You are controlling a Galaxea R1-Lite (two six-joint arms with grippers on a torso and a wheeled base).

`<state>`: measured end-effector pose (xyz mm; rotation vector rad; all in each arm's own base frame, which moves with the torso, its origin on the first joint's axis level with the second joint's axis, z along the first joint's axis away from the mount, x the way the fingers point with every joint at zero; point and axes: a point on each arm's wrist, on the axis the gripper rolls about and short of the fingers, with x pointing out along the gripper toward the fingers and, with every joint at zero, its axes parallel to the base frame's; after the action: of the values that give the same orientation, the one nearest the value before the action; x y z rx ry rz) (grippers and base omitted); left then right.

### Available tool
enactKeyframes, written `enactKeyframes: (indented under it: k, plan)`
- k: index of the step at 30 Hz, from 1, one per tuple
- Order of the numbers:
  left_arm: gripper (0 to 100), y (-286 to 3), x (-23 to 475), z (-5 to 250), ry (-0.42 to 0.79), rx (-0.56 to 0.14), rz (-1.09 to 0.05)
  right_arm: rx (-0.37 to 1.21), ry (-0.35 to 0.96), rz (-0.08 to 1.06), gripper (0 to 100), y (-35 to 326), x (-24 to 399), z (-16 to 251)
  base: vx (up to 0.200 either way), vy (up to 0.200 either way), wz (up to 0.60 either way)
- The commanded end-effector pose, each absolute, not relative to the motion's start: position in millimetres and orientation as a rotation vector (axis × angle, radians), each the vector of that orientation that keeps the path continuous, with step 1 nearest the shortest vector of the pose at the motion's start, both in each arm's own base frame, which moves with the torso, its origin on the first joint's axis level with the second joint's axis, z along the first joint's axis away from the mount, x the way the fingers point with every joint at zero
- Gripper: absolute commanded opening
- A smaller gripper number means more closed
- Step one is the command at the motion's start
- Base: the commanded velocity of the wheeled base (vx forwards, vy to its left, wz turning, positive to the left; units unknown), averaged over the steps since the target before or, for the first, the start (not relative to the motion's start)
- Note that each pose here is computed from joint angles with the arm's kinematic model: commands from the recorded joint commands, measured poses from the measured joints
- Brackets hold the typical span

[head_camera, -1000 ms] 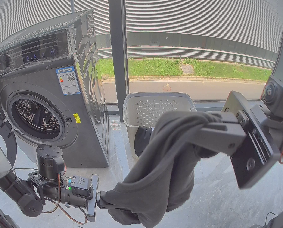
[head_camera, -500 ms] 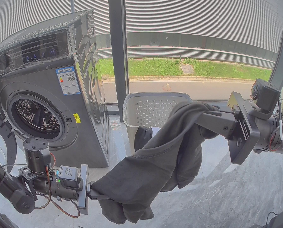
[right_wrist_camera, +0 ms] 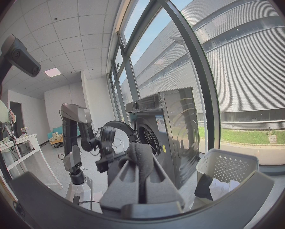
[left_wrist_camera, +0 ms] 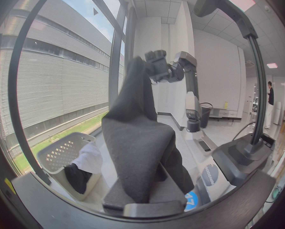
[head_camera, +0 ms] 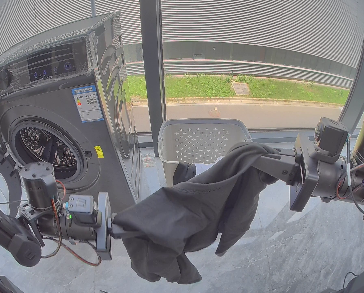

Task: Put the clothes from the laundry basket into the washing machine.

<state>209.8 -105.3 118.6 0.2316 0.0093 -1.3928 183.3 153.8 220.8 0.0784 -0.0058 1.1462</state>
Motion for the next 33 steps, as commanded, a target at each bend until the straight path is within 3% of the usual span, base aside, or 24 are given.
enactKeyframes:
  k: [1,3,5,7,14,26,27,33]
  plan:
    - [0,-105,226,163,-0.124,0.230,-1.293,0.073,0.058,1.134,0,150,181,204,0.000,0.000,0.00]
    - [0,-107,228,174,-0.147,0.215,-1.271,0.073,0.072,1.129,0,149,180,201,0.000,0.000,0.00]
    - [0,-119,230,204,-0.199,0.147,-1.252,0.073,0.110,1.121,0,147,180,192,0.000,0.000,0.00]
    - [0,-130,228,212,-0.204,0.106,-1.256,0.072,0.130,1.121,0,146,178,187,0.000,0.000,0.00]
    - [0,-161,219,217,-0.214,0.079,-1.300,0.070,0.151,1.120,0,144,177,182,0.000,0.000,0.00]
    - [0,-161,219,233,-0.260,0.065,-1.275,0.070,0.155,1.100,0,136,182,180,0.000,0.000,0.00]
    - [0,-161,219,233,-0.260,0.065,-1.275,0.071,0.155,1.100,100,136,182,180,0.000,0.000,0.00]
    - [0,-162,220,234,-0.264,0.066,-1.273,0.070,0.188,1.096,100,133,178,172,0.000,0.000,0.00]
